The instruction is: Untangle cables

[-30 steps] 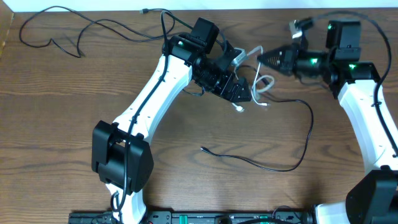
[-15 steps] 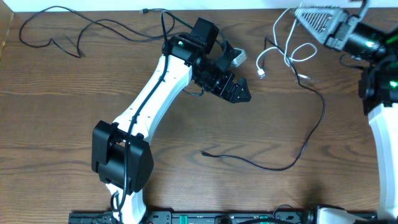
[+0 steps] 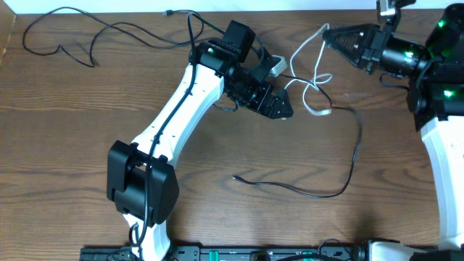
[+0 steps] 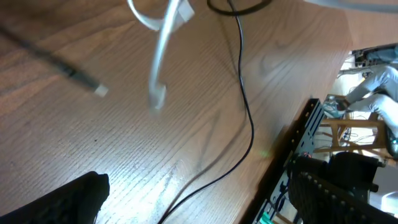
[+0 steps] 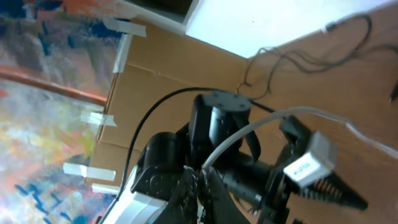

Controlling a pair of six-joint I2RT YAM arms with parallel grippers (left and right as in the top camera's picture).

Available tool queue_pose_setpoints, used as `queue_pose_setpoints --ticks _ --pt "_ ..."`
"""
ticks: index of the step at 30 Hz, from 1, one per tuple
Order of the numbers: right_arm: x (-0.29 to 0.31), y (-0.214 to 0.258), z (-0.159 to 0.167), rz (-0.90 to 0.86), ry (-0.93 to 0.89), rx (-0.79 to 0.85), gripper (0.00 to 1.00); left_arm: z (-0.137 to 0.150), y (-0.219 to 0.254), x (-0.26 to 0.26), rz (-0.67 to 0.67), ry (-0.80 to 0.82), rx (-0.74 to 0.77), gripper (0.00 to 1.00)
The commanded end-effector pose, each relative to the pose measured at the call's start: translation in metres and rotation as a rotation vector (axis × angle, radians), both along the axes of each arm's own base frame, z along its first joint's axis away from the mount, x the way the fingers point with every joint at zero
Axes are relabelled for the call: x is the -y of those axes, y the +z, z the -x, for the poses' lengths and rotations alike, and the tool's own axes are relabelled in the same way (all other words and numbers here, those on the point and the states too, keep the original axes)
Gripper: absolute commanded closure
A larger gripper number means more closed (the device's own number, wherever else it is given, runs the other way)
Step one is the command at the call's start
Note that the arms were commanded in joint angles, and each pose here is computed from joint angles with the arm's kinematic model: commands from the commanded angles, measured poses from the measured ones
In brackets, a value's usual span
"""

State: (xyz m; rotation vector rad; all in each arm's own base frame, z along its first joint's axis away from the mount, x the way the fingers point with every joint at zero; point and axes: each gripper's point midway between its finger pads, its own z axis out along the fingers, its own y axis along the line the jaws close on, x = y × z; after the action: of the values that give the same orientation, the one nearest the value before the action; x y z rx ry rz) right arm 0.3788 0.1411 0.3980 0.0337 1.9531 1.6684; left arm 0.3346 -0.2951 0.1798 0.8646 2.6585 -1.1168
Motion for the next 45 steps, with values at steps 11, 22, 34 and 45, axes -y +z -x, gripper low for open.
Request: queue_pose_setpoints --ticks 11,22,34,45 --pt "-0.023 0.025 0.026 -0.012 0.129 0.105 0.99 -0.055 0.010 -0.009 0.071 0.430 -0.202 0.03" --pt "-0.039 0.025 0.032 -0.012 0.164 0.109 0.99 -0.074 0.002 -0.020 0.008 0.567 -0.169 0.03" --pt "-0.053 0.025 0.040 -0.009 0.206 0.124 0.98 -0.084 0.010 -0.001 0.041 0.551 -0.067 0.03" --pt "-0.058 0.025 0.046 -0.008 0.240 0.135 0.99 -0.102 0.013 -0.005 0.028 0.602 0.026 0.03"
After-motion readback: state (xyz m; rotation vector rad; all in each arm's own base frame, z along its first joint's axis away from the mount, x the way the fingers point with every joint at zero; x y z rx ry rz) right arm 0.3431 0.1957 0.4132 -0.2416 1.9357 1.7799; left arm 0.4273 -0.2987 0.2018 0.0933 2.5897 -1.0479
